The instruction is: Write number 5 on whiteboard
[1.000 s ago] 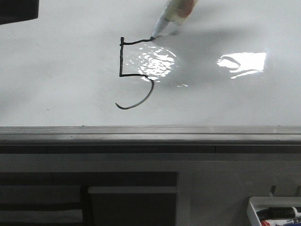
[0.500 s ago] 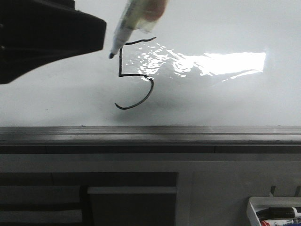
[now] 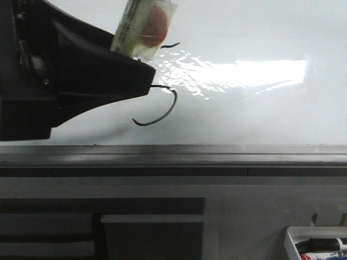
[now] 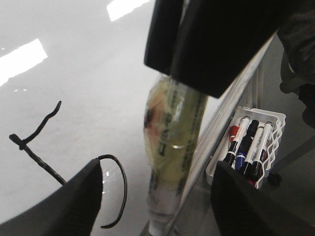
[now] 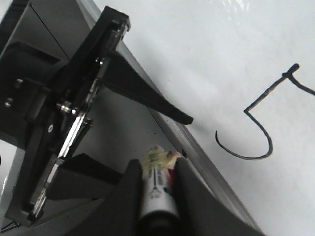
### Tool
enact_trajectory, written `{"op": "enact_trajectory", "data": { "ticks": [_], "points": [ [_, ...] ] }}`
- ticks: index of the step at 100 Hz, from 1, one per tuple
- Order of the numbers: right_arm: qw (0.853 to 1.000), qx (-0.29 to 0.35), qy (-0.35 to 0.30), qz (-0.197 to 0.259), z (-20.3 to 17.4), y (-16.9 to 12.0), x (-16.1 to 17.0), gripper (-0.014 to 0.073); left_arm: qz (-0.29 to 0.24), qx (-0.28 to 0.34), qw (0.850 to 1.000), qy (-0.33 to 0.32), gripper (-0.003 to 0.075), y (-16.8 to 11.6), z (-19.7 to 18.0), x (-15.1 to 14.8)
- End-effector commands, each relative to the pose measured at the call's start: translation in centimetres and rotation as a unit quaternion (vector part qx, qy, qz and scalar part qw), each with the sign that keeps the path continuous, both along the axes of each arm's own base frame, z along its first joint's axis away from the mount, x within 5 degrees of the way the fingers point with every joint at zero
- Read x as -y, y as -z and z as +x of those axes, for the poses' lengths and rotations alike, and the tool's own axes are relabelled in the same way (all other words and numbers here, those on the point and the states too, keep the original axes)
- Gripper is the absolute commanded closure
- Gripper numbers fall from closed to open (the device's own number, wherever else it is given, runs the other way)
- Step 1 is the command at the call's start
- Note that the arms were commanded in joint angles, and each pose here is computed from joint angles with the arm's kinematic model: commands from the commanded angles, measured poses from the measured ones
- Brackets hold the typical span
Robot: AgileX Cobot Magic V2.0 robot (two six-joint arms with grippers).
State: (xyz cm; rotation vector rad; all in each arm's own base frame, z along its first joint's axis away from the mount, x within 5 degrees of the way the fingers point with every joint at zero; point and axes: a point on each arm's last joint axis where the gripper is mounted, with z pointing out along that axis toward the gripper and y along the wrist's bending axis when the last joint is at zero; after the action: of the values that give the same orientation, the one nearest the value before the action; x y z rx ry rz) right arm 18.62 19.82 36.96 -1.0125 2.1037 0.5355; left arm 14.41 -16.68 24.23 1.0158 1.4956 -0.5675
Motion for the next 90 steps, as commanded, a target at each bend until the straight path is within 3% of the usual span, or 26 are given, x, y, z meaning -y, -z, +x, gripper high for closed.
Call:
{"op": "enact_trajectory", "data": {
  "ticks": [1,6,13,26,55,61,68,80,90],
  "points": [
    [0.999,0.039,0.002,0.029,-0.1,-1.9,0.3,0.0656,-0.045,0.027,0.999,0.011,0.0282,-1.8,0.0,0.5],
    [0.999,0.038,0.001,0.027,-0.1,-1.8,0.3,0.0656,-0.044,0.027,0.999,0.012,0.0298,-1.8,0.0,0.5],
    [0.999,0.037,0.001,0.026,-0.2,-1.8,0.3,0.0656,-0.044,0.028,0.999,0.012,0.0395,-1.8,0.0,0.5],
    [0.999,0.031,-0.001,0.022,-0.2,-1.7,0.3,0.0656,-0.034,0.037,0.998,0.022,0.0738,-1.8,-0.1,0.6],
    [0.999,0.025,-0.001,0.029,-0.3,-1.7,0.3,0.0655,-0.034,0.038,0.998,0.023,0.0741,-1.7,-0.1,0.6],
    [0.999,0.027,0.000,0.031,-0.3,-1.8,0.2,0.0620,-0.035,0.036,0.998,0.023,0.0741,-1.7,-0.1,0.6],
    [0.999,0.040,0.002,0.030,-0.1,-1.9,0.3,0.0475,-0.041,0.025,0.999,0.020,0.0741,-1.7,-0.1,0.5],
    [0.995,0.102,0.017,0.003,0.7,-2.4,1.2,0.0128,-0.076,-0.060,0.995,-0.025,0.0741,-1.5,0.3,0.2],
    [0.988,0.142,0.057,-0.010,1.2,-3.6,3.2,0.0086,-0.104,-0.140,0.980,-0.093,0.0741,-1.1,0.7,-0.5]
  ]
}}
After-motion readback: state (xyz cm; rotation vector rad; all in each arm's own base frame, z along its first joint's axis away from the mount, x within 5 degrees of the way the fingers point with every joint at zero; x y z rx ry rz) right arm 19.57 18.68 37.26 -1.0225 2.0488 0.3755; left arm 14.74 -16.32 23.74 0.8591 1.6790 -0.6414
